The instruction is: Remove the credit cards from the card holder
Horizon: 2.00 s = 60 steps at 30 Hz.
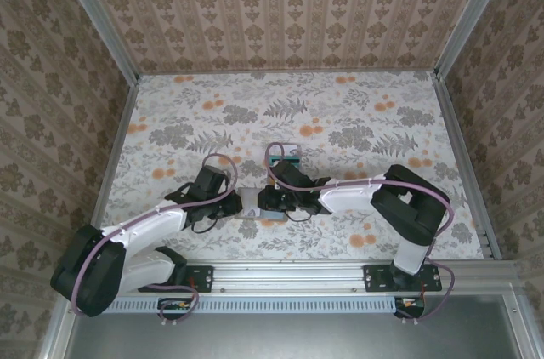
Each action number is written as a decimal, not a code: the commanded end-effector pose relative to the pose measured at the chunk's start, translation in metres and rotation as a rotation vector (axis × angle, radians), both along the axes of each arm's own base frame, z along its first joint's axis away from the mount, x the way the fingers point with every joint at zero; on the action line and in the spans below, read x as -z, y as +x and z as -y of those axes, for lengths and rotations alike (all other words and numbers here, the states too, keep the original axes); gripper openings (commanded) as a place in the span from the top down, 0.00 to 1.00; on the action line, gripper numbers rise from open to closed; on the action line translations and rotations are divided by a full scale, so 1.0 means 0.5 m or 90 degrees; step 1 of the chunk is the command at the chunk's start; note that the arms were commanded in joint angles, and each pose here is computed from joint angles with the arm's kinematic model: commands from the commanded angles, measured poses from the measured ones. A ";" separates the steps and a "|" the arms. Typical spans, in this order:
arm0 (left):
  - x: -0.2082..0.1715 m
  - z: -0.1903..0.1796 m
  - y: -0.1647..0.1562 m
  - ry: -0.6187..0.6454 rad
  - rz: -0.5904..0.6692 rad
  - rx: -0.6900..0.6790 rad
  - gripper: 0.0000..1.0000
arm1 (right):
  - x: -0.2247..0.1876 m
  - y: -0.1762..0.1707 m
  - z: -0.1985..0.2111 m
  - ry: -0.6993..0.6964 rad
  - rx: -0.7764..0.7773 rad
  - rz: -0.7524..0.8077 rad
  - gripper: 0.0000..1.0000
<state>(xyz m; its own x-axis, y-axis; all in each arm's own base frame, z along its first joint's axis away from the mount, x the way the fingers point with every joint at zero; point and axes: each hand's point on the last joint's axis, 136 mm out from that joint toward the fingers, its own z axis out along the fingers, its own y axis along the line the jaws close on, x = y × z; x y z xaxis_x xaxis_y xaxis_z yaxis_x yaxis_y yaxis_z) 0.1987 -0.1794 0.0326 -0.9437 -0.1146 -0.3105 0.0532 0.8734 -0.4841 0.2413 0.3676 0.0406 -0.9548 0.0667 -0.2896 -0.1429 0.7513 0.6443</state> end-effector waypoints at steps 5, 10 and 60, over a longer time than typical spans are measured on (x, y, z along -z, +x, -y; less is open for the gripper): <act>0.009 0.015 0.002 -0.007 -0.003 0.020 0.86 | 0.015 0.000 -0.007 -0.013 0.007 -0.018 0.79; 0.028 0.006 -0.005 0.010 -0.022 0.010 0.88 | 0.025 -0.002 -0.009 -0.014 0.006 -0.026 0.79; 0.054 -0.046 -0.017 0.109 -0.058 -0.029 1.00 | -0.010 -0.031 0.142 -0.054 0.054 -0.016 1.00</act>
<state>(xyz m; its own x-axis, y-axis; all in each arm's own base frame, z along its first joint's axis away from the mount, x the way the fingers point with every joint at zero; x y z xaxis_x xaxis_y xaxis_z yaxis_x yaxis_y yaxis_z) 0.2048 -0.1820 0.0220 -0.9516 -0.1023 -0.2900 0.0335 0.9030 -0.4283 0.2321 0.3145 0.0449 -0.9562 0.1431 -0.2555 -0.0514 0.7769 0.6275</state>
